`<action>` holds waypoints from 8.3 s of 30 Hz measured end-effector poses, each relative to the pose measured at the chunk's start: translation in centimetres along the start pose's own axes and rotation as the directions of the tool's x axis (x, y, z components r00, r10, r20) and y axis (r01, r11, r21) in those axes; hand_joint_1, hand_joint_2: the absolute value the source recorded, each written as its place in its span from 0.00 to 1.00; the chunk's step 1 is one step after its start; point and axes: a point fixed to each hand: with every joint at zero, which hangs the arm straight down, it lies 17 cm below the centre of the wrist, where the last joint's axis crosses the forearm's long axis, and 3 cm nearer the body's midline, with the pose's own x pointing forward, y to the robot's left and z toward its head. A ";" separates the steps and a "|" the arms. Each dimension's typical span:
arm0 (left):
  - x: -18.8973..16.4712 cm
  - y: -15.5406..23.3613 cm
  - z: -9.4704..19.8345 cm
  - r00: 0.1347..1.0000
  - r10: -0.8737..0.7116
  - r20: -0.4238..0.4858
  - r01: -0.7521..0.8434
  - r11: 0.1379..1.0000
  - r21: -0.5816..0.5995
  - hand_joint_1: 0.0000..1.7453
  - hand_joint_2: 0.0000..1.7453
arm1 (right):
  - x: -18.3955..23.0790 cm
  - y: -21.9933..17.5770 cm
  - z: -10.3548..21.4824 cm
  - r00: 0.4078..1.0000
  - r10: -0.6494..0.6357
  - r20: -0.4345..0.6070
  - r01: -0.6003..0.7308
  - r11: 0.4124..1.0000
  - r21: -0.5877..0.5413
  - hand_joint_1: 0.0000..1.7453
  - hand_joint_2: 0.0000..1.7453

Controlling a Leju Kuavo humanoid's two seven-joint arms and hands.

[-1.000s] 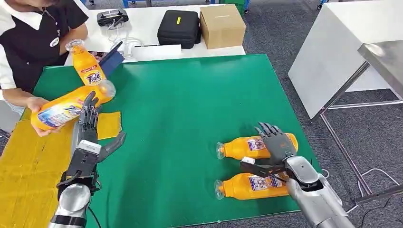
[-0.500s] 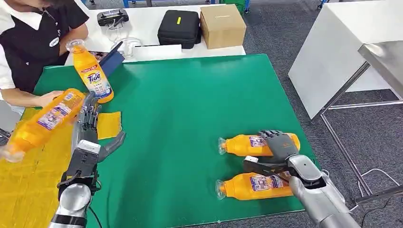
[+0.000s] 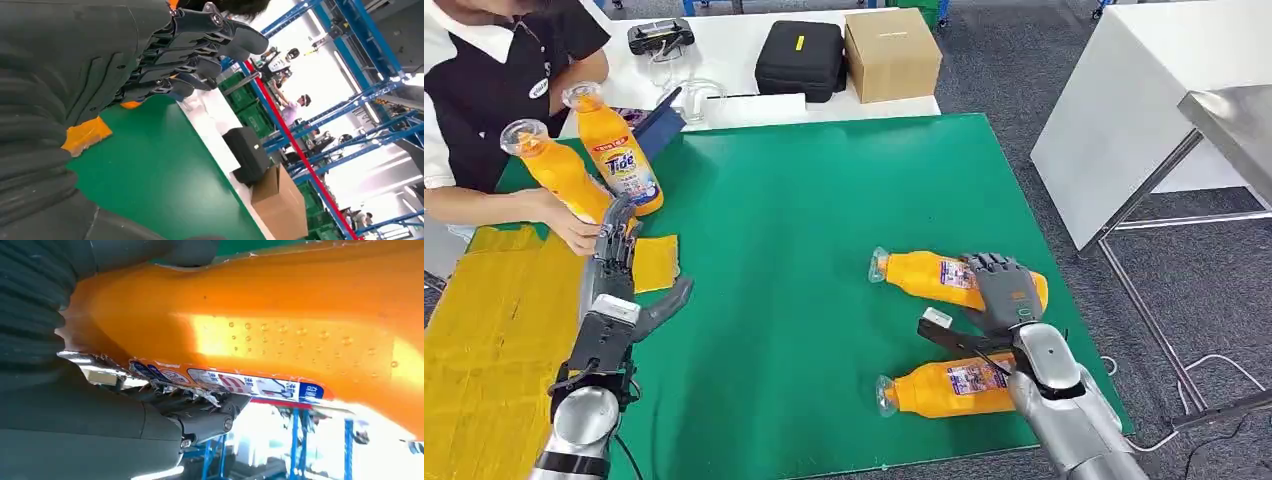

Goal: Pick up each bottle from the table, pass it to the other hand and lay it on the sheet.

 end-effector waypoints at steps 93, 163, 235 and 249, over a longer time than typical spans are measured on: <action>5.9 -13.0 -0.6 0.937 0.350 -0.015 -0.315 0.820 -0.478 1.00 1.00 | 31.8 -10.3 -0.6 0.418 -0.808 0.415 0.845 0.514 0.151 0.96 1.00; -13.2 2.6 1.4 0.243 -0.966 0.084 0.952 0.221 -0.214 1.00 1.00 | 20.4 -14.2 4.7 0.271 -0.871 0.409 0.951 0.308 0.025 0.00 1.00; -7.7 -3.1 1.0 0.958 -0.275 -0.075 0.269 0.959 -0.083 0.00 1.00 | 23.8 -10.7 8.3 0.615 -0.595 0.517 0.670 0.741 0.056 0.00 1.00; 0.3 0.2 2.9 0.990 0.127 0.055 -0.125 0.992 -0.031 0.00 1.00 | 17.3 -6.8 12.0 0.811 -0.357 0.464 0.396 0.918 0.013 0.00 1.00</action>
